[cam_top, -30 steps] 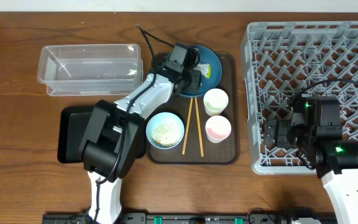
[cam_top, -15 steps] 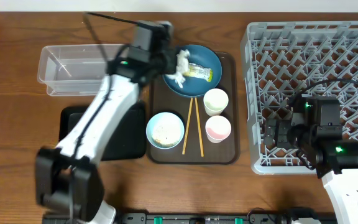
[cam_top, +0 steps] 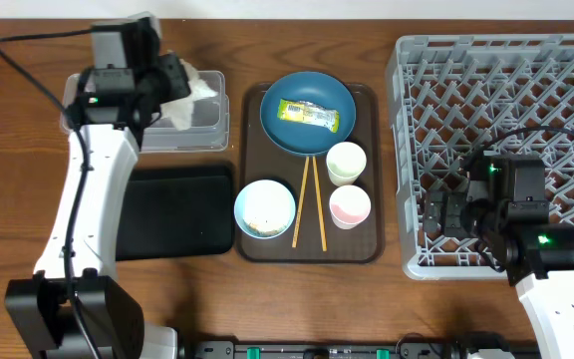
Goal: Sort waste into correct bins and load items into the dishwasher rack
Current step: 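Carry the tissue left and drop it into the clear bin, then move the left gripper back to the yellow wrapper on the plate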
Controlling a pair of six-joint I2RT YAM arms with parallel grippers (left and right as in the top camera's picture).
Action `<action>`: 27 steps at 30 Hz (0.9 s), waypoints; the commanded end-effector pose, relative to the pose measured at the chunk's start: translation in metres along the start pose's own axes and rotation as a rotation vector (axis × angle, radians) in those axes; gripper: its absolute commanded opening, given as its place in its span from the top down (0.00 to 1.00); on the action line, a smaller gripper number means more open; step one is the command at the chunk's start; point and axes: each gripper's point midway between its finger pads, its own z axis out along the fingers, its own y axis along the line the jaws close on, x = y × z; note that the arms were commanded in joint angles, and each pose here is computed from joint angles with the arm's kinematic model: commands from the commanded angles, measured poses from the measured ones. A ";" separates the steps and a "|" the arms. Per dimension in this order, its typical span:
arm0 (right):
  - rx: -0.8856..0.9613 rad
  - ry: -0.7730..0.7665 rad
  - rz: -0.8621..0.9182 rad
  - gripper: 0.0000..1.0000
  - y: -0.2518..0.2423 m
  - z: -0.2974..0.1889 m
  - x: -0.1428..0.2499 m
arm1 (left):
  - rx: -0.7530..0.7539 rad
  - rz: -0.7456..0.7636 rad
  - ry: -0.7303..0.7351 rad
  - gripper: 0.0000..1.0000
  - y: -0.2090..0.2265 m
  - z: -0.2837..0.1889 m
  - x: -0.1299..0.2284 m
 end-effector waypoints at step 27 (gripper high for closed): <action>-0.009 -0.013 0.004 0.01 0.004 -0.003 -0.006 | 0.253 0.207 0.167 0.36 -0.142 0.062 0.088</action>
